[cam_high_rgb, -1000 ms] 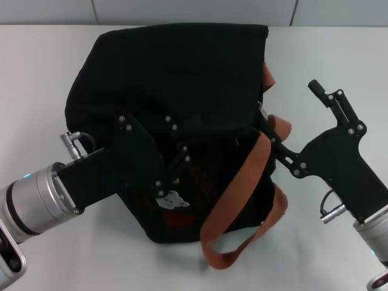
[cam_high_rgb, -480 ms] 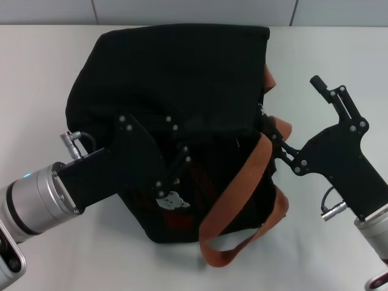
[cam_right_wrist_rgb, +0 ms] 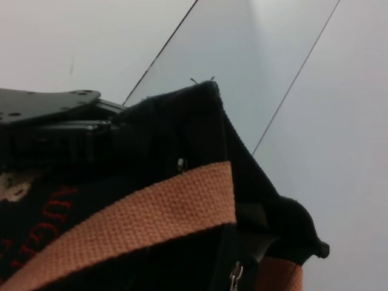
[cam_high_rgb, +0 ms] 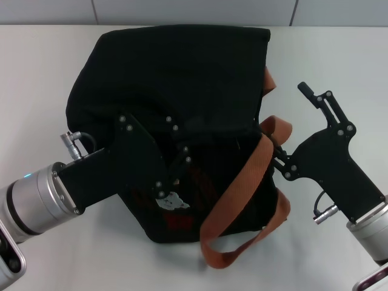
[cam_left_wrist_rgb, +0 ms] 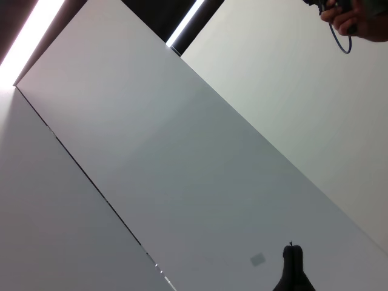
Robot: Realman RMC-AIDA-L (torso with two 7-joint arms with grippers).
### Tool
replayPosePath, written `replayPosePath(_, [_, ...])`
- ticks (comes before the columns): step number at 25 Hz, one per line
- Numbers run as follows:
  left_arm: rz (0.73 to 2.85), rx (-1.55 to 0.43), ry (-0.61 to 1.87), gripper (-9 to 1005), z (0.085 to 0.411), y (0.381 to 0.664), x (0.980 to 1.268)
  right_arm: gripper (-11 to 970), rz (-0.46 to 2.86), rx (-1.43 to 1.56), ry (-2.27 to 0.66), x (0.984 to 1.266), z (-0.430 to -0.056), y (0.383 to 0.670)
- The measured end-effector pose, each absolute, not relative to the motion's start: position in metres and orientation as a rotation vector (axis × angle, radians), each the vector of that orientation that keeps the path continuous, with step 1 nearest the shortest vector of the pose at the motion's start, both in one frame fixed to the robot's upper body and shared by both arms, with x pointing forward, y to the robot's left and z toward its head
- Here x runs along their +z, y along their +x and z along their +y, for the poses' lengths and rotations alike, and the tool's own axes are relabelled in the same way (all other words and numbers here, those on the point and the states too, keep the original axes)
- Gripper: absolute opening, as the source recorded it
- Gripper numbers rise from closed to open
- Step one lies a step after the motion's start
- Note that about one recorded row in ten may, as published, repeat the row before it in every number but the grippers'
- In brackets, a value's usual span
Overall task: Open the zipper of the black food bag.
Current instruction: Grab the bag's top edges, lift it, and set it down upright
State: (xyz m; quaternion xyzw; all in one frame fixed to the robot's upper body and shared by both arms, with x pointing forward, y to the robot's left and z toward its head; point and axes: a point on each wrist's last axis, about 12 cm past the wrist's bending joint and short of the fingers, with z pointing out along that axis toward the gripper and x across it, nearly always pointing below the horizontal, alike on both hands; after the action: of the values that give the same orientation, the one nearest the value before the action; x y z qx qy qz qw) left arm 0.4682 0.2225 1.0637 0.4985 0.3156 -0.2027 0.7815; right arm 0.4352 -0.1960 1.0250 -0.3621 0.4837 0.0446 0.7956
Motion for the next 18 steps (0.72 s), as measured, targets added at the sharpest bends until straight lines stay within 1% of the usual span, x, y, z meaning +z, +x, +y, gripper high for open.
replayPosePath(8, [0.683, -0.437, 1.078, 99, 0.2224, 0.4684, 1.0636, 832, 1.047, 0.108, -0.793, 1.0230, -0.1947, 0.4331])
replayPosePath(18, [0.681, -0.436, 1.075, 99, 0.2225, 0.4687, 1.0640, 832, 1.055, 0.133, -0.815, 1.0230, -0.1875, 0.4391])
